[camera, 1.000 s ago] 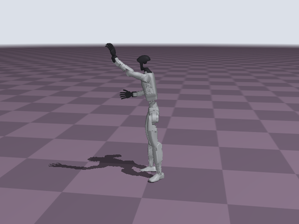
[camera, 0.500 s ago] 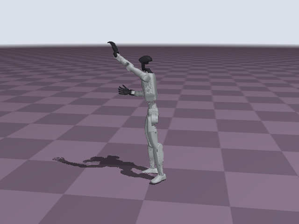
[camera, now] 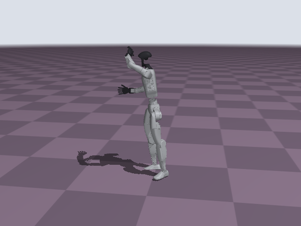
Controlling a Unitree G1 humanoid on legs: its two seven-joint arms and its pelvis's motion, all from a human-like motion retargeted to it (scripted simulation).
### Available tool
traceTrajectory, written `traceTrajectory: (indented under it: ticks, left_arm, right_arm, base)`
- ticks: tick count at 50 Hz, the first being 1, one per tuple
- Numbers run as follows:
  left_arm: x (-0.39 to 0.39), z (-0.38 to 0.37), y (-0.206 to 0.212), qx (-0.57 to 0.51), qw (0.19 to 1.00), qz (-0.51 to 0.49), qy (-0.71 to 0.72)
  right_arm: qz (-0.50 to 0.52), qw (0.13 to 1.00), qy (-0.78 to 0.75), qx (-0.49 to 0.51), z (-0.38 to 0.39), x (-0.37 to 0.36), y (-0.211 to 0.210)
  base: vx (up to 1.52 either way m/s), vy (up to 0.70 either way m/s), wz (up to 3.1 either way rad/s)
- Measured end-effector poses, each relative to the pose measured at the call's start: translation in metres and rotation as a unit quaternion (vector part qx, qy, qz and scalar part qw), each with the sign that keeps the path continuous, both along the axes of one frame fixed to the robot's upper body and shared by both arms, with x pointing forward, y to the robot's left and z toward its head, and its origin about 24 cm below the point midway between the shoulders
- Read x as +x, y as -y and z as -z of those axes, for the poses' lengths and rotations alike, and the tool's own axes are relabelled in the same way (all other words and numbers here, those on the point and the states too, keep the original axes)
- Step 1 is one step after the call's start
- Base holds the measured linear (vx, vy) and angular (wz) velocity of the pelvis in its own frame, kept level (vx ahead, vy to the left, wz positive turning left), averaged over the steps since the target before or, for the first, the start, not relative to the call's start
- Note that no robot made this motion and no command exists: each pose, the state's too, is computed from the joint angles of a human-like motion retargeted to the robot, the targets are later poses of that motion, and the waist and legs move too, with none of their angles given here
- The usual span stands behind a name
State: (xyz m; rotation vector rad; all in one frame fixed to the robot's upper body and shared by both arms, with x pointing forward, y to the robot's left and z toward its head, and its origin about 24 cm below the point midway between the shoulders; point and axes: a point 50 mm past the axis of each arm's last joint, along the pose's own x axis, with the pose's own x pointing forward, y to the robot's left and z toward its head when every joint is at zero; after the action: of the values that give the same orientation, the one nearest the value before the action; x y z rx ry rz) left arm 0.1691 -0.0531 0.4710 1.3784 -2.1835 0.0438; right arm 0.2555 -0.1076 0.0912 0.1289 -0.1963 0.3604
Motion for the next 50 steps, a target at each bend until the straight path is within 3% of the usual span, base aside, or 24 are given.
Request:
traceTrajectory:
  ticks: [4, 7, 10, 13, 18, 21, 23, 26, 31, 35, 39, 42, 45, 50]
  left_arm:
    - [0.007, 0.016, 0.01, 0.057, 0.998, -0.029, 0.015]
    - [0.039, -0.004, -0.023, 0.012, 0.994, -0.109, -0.021]
    - [0.075, -0.045, -0.099, -0.127, 0.967, -0.204, -0.08]
    - [0.089, -0.082, -0.208, -0.334, 0.896, -0.269, -0.116]
    - [0.04, -0.084, -0.386, -0.668, 0.69, -0.264, -0.085]
    - [0.014, -0.069, -0.432, -0.747, 0.616, -0.243, -0.064]
    - [0.016, -0.068, -0.431, -0.741, 0.624, -0.24, -0.066]
    - [0.045, -0.083, -0.381, -0.659, 0.705, -0.243, -0.097]
    - [0.084, -0.089, -0.21, -0.395, 0.888, -0.189, -0.144]
    - [0.058, -0.035, -0.064, -0.119, 0.983, -0.096, -0.1]
    - [0.02, 0.03, 0.011, 0.092, 0.994, -0.05, -0.017]
    - [0.019, 0.038, 0.015, 0.111, 0.993, -0.048, -0.004]
    - [0.047, 0.011, -0.022, 0.031, 0.994, -0.099, -0.034]
    - [0.097, -0.054, -0.169, -0.222, 0.933, -0.266, -0.095]
  right_arm:
    - [-0.02, 0.999, 0.02, 0.024, -0.01, 0.002, -0.017]
    - [-0.035, 0.998, 0.026, 0.041, -0.015, 0.0, -0.025]
    - [-0.048, 0.998, 0.023, 0.043, -0.015, -0.003, -0.028]
    - [-0.057, 0.998, 0.015, 0.032, -0.011, -0.007, -0.03]
    - [-0.047, 0.999, -0.001, -0.004, -0.002, -0.012, -0.022]
    - [-0.029, 0.999, -0.009, -0.015, 0.003, -0.014, -0.014]
    - [-0.014, 1.0, -0.014, -0.014, 0.006, -0.014, -0.009]
    - [0.001, 1.0, -0.022, -0.013, 0.011, -0.014, -0.004]
    - [-0.003, 1.0, -0.028, -0.014, 0.013, -0.013, -0.002]
    - [-0.012, 1.0, -0.016, -0.007, 0.007, -0.009, -0.008]
    - [-0.032, 0.999, 0.005, -0.009, 0.001, -0.005, -0.019]
    - [-0.038, 0.999, 0.018, -0.007, -0.004, -0.003, -0.024]
    - [-0.04, 0.999, 0.029, 0.003, -0.01, -0.002, -0.026]
    - [-0.036, 0.999, 0.032, 0.024, -0.013, -0.007, -0.023]
  base:
    - [0.01, 0.0, -0.13]
    - [-0.01, -0.07, -0.57]
    - [-0.02, -0.11, -0.7]
    - [-0.02, -0.11, -0.7]
    - [-0.01, -0.07, -0.6]
    - [0.0, -0.01, -0.33]
    - [0.0, 0.0, 0.0]
    - [0.0, 0.06, 0.4]
    - [0.0, 0.11, 0.77]
    - [-0.01, 0.09, 0.66]
    - [-0.01, 0.03, 0.17]
    - [-0.02, -0.01, -0.08]
    - [-0.05, -0.07, -0.37]
    - [-0.05, -0.1, -0.47]
